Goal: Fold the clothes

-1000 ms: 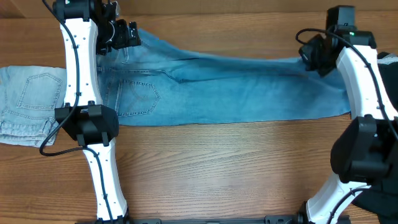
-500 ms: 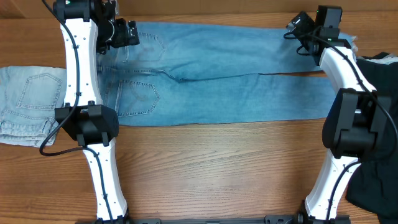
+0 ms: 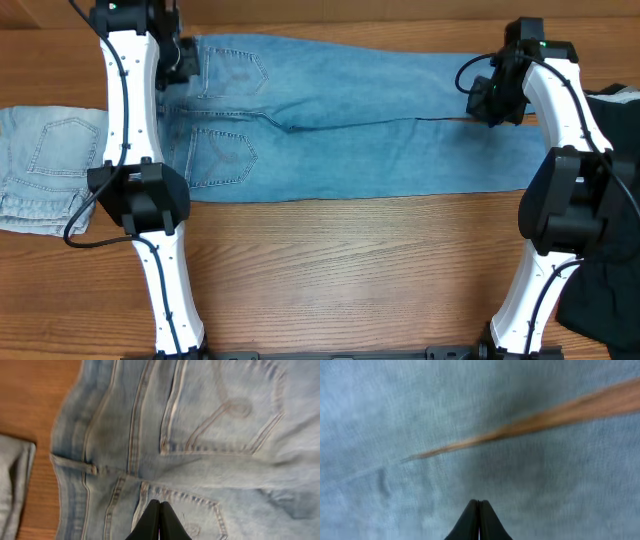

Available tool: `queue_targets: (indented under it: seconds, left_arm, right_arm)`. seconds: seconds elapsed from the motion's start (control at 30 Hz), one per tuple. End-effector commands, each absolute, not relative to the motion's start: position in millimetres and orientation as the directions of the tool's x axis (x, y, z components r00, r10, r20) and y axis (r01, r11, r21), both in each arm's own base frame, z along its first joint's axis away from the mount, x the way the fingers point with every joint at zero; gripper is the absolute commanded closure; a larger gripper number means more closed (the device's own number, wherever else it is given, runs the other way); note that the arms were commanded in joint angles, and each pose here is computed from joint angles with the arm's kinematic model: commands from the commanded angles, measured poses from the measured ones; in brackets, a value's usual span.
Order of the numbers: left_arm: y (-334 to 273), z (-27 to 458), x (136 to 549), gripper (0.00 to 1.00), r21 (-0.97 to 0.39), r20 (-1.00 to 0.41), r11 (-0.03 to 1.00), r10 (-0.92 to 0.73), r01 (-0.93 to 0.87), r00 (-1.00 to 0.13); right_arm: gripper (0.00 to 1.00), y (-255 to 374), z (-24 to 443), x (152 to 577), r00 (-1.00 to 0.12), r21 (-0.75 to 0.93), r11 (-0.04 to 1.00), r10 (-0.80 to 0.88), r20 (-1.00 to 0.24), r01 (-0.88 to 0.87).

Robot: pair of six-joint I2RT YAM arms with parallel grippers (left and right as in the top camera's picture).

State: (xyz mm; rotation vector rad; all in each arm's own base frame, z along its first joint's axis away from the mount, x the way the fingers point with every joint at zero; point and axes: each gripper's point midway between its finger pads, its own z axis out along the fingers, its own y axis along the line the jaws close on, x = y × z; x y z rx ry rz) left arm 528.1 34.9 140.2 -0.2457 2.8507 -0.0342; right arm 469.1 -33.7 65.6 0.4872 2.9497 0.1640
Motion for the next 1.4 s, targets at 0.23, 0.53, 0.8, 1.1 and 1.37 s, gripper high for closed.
queue_targets:
  seconds: [0.23,0.53,0.8,1.1,1.37]
  left_arm:
    - [26,90,462,0.96,-0.035,0.057,0.960,-0.276,-0.278,-0.959]
    - [15,-27,407,0.96,-0.008,0.281,0.959,-0.271,-0.285,-0.921]
    - [15,-58,346,0.96,0.088,0.441,0.945,-0.320,-0.314,-0.839]
    - [-12,54,341,0.96,0.135,0.192,0.953,-0.294,-0.271,-0.936]
    - [-11,173,400,0.66,-0.019,-0.369,0.986,-0.158,-0.163,-0.916]
  right_arm:
    - [0.96,-18,31,426,-0.949,0.160,0.936,0.315,0.015,0.314]
    - [0.96,-27,-3,393,-0.944,0.069,0.944,0.318,0.090,0.324]
    - [0.96,-21,-46,317,-0.876,-0.015,0.917,0.386,0.289,0.399]
    - [0.96,-27,-34,261,-0.771,-0.173,0.888,0.456,0.445,0.426]
    - [0.57,-37,75,373,-0.918,0.025,0.919,0.395,-0.036,0.394]
